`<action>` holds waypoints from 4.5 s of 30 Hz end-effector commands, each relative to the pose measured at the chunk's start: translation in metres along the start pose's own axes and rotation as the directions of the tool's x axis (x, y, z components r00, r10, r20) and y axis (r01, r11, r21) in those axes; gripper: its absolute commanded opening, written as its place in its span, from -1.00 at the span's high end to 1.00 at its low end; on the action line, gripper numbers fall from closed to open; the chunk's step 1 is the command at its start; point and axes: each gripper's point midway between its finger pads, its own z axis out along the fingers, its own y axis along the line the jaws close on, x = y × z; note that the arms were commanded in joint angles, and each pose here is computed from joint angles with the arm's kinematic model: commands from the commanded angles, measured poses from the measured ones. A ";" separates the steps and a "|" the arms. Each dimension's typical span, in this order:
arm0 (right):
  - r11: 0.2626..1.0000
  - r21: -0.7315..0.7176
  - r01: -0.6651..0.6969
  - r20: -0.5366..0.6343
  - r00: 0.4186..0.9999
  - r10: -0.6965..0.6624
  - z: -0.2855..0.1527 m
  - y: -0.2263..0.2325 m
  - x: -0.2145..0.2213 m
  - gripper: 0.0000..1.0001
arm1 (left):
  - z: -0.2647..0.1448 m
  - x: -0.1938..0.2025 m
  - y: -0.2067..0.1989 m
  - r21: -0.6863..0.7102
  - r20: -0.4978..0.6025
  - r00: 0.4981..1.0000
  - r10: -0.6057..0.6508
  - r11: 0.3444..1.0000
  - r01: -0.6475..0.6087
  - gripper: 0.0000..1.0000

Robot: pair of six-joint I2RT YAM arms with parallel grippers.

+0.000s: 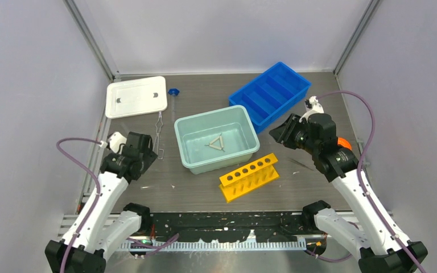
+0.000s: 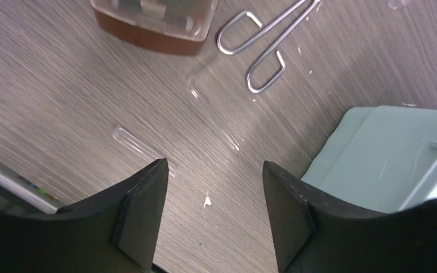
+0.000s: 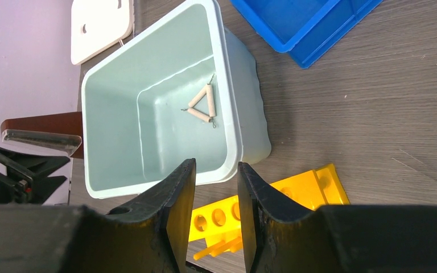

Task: Organize the chemistry lab equipment

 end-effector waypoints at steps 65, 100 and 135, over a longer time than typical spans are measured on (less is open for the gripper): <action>0.992 0.081 0.101 0.126 0.986 -0.111 -0.014 -0.007 -0.032 0.21 | 0.104 0.074 0.013 -0.335 -0.048 0.939 -0.340 0.892 0.305 0.19; 0.998 -0.020 0.063 0.176 0.983 -0.058 -0.038 0.026 -0.053 0.22 | 0.087 0.091 0.043 -0.420 -0.076 0.925 -0.373 0.853 0.310 0.83; 0.975 -0.220 -0.030 0.005 0.999 0.032 0.009 0.104 -0.038 0.23 | -0.045 -0.023 -0.072 0.411 -0.030 0.981 -0.190 0.893 0.186 1.00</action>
